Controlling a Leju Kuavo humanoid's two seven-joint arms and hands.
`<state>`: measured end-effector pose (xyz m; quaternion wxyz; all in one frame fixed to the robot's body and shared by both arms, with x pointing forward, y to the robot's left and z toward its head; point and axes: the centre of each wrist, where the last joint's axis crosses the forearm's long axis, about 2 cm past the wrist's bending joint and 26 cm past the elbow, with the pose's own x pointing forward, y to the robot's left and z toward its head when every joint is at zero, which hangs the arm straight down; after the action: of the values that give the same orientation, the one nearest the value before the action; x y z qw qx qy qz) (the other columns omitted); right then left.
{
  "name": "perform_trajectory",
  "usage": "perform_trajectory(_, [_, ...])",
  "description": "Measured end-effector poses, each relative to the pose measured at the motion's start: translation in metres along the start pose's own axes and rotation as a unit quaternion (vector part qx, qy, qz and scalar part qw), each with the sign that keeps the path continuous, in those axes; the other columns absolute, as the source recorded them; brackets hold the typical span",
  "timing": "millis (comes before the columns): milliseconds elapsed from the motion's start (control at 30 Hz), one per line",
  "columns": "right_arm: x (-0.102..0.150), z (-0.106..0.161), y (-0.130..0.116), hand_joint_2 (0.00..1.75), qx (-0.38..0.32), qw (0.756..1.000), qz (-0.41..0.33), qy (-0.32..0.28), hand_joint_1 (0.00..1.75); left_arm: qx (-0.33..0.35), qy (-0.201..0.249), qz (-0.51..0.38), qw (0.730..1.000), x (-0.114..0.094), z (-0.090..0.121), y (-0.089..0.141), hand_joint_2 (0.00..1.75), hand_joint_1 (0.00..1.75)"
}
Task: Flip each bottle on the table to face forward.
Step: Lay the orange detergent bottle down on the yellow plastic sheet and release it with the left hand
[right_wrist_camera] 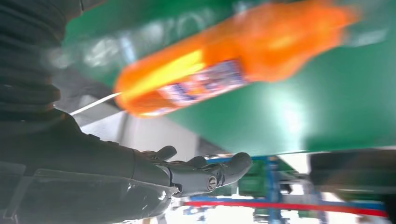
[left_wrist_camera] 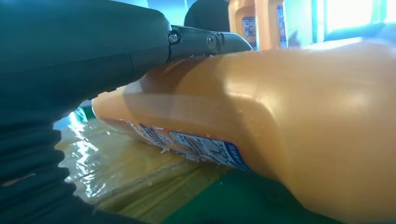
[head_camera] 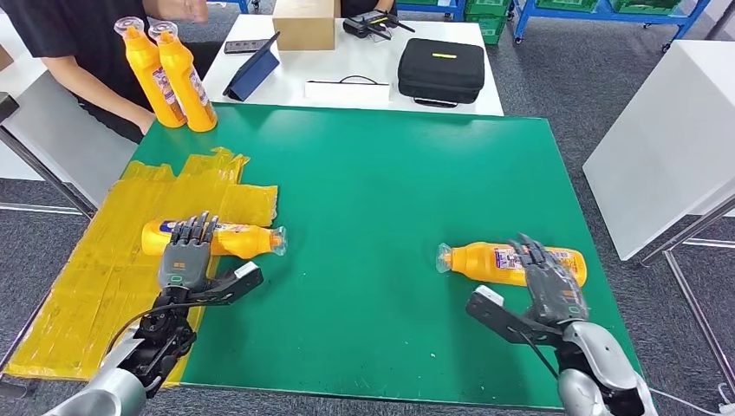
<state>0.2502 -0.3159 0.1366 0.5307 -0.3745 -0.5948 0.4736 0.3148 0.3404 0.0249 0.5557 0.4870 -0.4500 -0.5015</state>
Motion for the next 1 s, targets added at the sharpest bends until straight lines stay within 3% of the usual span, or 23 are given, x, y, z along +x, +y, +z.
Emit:
perform_trajectory(167, [-0.033, 0.020, -0.008, 1.75, -0.003, 0.999, 0.028, 0.042, 0.00, 0.028, -0.025, 0.083, 0.996, 0.000, 0.004, 0.003, 0.00, 0.00])
perform_trajectory(267, [-0.048, 0.026, -0.012, 1.75, -0.002, 0.998, 0.037, 0.057, 0.00, 0.052, -0.043, 0.203, 0.977, 0.003, 0.010, 0.006, 0.00, 0.00])
perform_trajectory(400, [-0.070, 0.030, -0.017, 1.75, -0.004, 0.996, 0.047, 0.077, 0.00, 0.087, -0.070, 0.406, 0.907, 0.014, 0.021, 0.018, 0.00, 0.00])
perform_trajectory(500, [-0.084, 0.030, -0.015, 1.75, -0.005, 0.994, 0.055, 0.089, 0.00, 0.111, -0.093, 0.493, 0.858, 0.024, 0.030, 0.033, 0.00, 0.00])
perform_trajectory(800, [-0.104, 0.017, -0.010, 1.75, -0.014, 0.993, 0.058, 0.101, 0.00, 0.152, -0.157, 0.563, 0.797, 0.040, 0.037, 0.060, 0.00, 0.00])
perform_trajectory(1000, [-0.109, 0.003, -0.003, 1.75, -0.011, 0.994, 0.055, 0.098, 0.00, 0.163, -0.182, 0.572, 0.783, 0.048, 0.039, 0.068, 0.00, 0.00])
